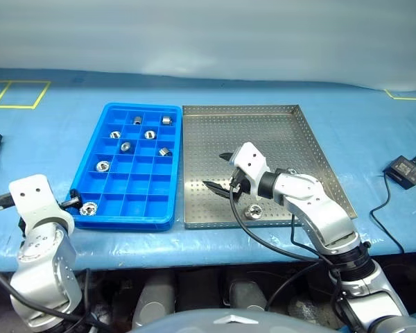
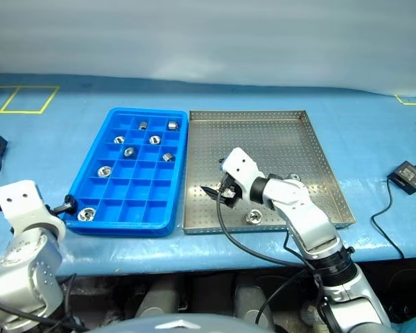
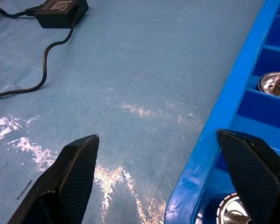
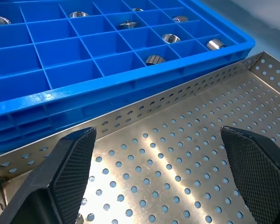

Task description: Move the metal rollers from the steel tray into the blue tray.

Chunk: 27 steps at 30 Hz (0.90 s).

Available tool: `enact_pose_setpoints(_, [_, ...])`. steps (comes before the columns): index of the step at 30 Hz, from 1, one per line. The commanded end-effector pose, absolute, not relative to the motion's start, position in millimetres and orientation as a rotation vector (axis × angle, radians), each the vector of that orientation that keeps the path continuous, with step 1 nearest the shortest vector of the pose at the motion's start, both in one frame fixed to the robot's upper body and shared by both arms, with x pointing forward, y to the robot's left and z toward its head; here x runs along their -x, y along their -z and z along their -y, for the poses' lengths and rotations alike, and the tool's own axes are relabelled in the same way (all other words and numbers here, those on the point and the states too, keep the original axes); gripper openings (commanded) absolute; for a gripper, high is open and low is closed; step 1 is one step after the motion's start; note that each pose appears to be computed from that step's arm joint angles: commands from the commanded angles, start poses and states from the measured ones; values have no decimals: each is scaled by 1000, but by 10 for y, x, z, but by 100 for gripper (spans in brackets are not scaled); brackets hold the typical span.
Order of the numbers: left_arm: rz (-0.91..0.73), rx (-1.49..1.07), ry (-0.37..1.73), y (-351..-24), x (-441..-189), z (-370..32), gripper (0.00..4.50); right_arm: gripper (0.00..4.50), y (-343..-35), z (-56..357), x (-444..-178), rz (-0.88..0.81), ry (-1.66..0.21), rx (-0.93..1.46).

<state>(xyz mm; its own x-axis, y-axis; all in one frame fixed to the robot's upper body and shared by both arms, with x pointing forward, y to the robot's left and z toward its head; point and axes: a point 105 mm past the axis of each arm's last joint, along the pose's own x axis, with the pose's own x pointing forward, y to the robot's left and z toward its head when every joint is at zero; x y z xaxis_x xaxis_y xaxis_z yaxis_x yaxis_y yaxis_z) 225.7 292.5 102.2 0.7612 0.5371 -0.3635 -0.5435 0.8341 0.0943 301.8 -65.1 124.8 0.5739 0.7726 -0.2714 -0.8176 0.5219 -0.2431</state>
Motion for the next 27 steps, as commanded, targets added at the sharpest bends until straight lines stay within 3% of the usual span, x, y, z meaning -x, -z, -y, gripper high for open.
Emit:
enact_pose_setpoints(1, [-422, 77, -492, -921, -2321, -2731, 438, 450, -1419, 640, -3046, -64, -942, 373])
enact_pose_setpoints(13, [-429, 227, -229, -879, -2465, -2198, 438, 450, -1443, 659, -3095, -54, -911, 374])
enact_pose_setpoints(25, [-228, 220, -362, -1305, -2439, -2600, 438, 450, -1419, 724, -3132, -72, -891, 367])
enact_pose_setpoints(27, [-108, 219, -298, -1524, -2495, -2510, 438, 450, -1404, 735, -3148, -80, -885, 363])
